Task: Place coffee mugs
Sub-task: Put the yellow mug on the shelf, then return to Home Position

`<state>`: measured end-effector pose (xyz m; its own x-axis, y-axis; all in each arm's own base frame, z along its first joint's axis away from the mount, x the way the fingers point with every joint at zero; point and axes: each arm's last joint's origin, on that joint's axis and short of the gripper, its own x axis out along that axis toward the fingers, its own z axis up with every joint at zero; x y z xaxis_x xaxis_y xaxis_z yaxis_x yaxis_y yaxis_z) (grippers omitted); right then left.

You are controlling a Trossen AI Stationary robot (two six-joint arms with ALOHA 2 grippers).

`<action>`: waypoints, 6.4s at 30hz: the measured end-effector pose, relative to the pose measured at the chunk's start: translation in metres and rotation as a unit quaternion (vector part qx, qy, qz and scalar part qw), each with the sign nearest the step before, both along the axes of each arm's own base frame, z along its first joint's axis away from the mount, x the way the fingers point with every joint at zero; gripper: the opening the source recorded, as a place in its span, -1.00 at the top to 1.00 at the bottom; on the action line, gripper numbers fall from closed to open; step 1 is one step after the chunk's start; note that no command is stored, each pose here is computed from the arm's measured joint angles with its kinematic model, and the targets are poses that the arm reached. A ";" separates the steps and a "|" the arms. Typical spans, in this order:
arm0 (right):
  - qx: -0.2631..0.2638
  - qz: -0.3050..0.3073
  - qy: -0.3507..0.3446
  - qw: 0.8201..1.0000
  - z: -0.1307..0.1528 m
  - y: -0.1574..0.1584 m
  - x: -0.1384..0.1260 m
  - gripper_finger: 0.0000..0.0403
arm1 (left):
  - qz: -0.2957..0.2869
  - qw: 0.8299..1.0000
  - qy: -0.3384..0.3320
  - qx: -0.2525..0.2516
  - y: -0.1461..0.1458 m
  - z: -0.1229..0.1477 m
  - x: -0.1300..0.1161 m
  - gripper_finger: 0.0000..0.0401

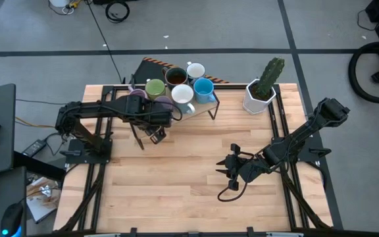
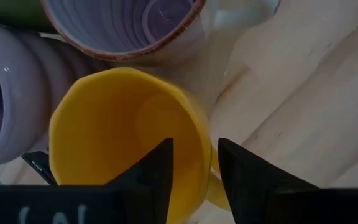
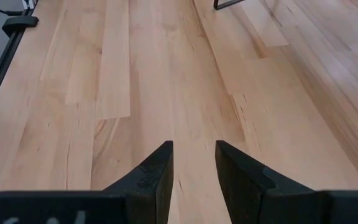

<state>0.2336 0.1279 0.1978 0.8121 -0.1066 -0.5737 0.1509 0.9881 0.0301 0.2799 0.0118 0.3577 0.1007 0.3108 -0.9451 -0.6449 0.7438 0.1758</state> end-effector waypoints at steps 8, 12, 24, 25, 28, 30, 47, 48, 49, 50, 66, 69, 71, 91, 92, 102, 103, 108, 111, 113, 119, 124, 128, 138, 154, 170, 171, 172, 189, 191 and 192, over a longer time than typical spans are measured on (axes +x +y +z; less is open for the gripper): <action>0.000 0.000 0.000 1.000 0.000 0.000 0.000 0.38 | 0.005 1.000 -0.001 0.017 0.001 0.000 0.000 0.42; 0.000 0.000 0.000 1.000 0.000 0.000 0.000 0.38 | 0.003 1.000 0.001 0.020 0.001 0.000 0.000 0.42; 0.001 0.000 0.000 1.000 0.000 0.000 0.000 0.38 | -0.028 0.999 0.013 0.013 0.001 0.000 -0.001 0.42; 0.002 0.000 0.000 1.000 0.000 0.000 0.000 0.38 | -0.032 0.999 0.014 0.012 0.001 0.000 -0.001 0.41; 0.004 0.002 -0.001 1.000 0.000 0.000 0.000 0.38 | -0.037 0.999 0.016 0.014 0.001 0.000 -0.001 0.41; 0.004 0.003 0.000 1.000 0.000 0.000 0.000 0.38 | -0.041 0.999 0.017 0.020 0.001 0.000 -0.001 0.41; 0.004 0.003 0.000 1.000 0.000 0.000 0.000 0.38 | -0.097 0.994 0.014 0.039 0.000 0.013 -0.009 0.41; 0.004 0.003 0.000 1.000 0.000 0.000 0.000 0.38 | -0.098 0.994 0.014 0.044 0.001 0.014 -0.010 0.41; 0.005 0.003 0.000 1.000 0.000 0.000 0.000 0.38 | -0.101 0.994 0.015 0.050 0.001 0.014 -0.010 0.41; 0.005 0.003 0.000 1.000 0.000 0.000 0.000 0.38 | -0.103 0.993 0.016 0.051 0.001 0.014 -0.010 0.41; 0.005 0.003 -0.001 1.000 0.000 0.001 0.000 0.38 | -0.129 0.989 0.025 0.064 0.000 0.015 -0.011 0.41; 0.007 0.006 0.000 1.000 0.000 0.001 0.000 0.38 | -0.133 0.989 0.022 0.063 0.000 0.017 -0.011 0.41; 0.008 0.006 0.000 1.000 0.000 0.001 0.000 0.38 | -0.133 0.989 0.007 0.066 0.000 0.025 -0.012 0.41; 0.006 0.007 -0.001 1.000 0.000 0.001 0.000 0.38 | -0.470 0.861 0.085 0.173 -0.104 -0.003 -0.019 0.41; 0.007 0.006 -0.001 1.000 0.001 0.001 0.000 0.38 | -0.476 0.855 0.101 0.182 -0.105 -0.010 -0.019 0.41; 0.010 0.006 -0.005 1.000 0.001 0.001 0.001 0.38 | -0.492 0.816 0.176 0.247 -0.105 -0.044 -0.023 0.41; 0.010 0.006 -0.005 1.000 0.001 0.001 0.001 0.38 | -0.490 0.816 0.179 0.251 -0.104 -0.045 -0.023 0.41; 0.010 0.006 -0.005 1.000 0.001 0.001 0.001 0.38 | -0.487 0.813 0.190 0.257 -0.102 -0.050 -0.023 0.42; 0.010 0.006 -0.005 1.000 0.001 0.001 0.001 0.38 | -0.488 0.811 0.197 0.256 -0.102 -0.053 -0.024 0.46; 0.010 0.006 -0.005 1.000 0.001 0.001 0.001 0.38 | -0.487 0.810 0.201 0.256 -0.101 -0.054 -0.024 0.52; 0.010 0.006 -0.005 1.000 0.001 0.001 0.001 0.38 | -0.470 0.819 0.211 0.252 -0.095 -0.055 -0.025 0.79; 0.010 0.006 -0.005 1.000 0.001 0.001 0.001 0.38 | -0.463 0.824 0.208 0.252 -0.095 -0.055 -0.025 0.94; 0.010 0.006 -0.005 1.000 0.001 0.001 0.001 0.38 | -0.457 0.828 0.206 0.251 -0.094 -0.055 -0.025 0.96; 0.011 0.006 -0.005 1.000 0.001 0.001 0.001 0.38 | -0.427 0.856 0.141 0.255 -0.102 -0.041 -0.021 0.93; 0.021 0.035 -0.010 0.999 0.003 0.006 0.001 0.38 | -0.381 0.874 -0.283 0.101 -0.139 -0.014 -0.102 0.97; 0.003 0.038 -0.088 0.995 0.056 -0.053 -0.026 0.41 | -0.354 0.799 -0.476 0.104 -0.099 -0.094 -0.143 0.97; 0.003 0.034 -0.094 0.995 0.056 -0.057 -0.031 0.41 | -0.351 0.791 -0.490 0.109 -0.095 -0.095 -0.145 0.97; 0.004 0.028 -0.102 0.994 0.057 -0.062 -0.036 0.41 | -0.348 0.781 -0.507 0.110 -0.091 -0.095 -0.148 0.97; 0.018 -0.029 -0.231 0.972 0.059 -0.113 -0.113 0.41 | -0.339 0.699 -0.618 0.122 -0.055 -0.139 -0.180 0.97; 0.016 -0.040 -0.238 0.970 0.055 -0.117 -0.119 0.41 | -0.339 0.693 -0.624 0.126 -0.054 -0.141 -0.182 0.97; 0.016 -0.046 -0.243 0.969 0.052 -0.119 -0.121 0.41 | -0.339 0.690 -0.626 0.129 -0.053 -0.142 -0.184 0.97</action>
